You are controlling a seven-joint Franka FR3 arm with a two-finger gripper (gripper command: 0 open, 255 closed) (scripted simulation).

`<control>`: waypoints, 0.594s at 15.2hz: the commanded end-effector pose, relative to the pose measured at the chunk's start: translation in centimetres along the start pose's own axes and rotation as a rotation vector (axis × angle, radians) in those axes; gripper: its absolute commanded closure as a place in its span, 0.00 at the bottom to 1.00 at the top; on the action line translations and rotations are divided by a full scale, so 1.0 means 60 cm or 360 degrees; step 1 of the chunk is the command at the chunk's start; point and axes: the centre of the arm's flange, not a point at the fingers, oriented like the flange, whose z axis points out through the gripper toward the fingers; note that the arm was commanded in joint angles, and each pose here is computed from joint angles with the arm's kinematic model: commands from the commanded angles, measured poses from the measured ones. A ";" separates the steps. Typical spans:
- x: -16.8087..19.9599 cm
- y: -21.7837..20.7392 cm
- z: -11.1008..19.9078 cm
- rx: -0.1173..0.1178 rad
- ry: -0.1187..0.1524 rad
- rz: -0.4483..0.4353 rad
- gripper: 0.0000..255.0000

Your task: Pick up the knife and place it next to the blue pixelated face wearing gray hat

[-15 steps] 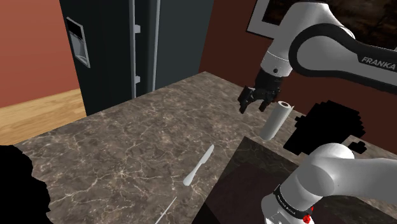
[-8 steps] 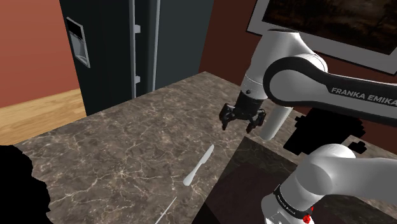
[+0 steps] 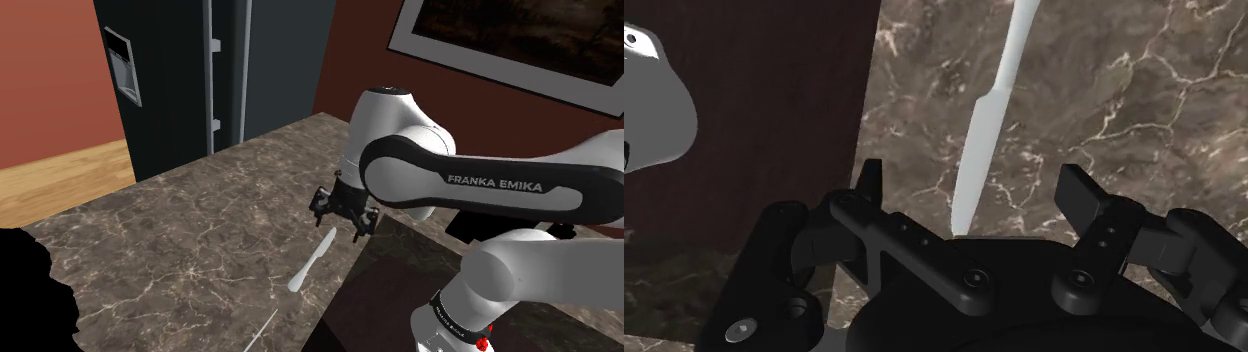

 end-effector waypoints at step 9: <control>-0.021 -0.037 0.105 -0.0002 -0.0027 0.0234 0.00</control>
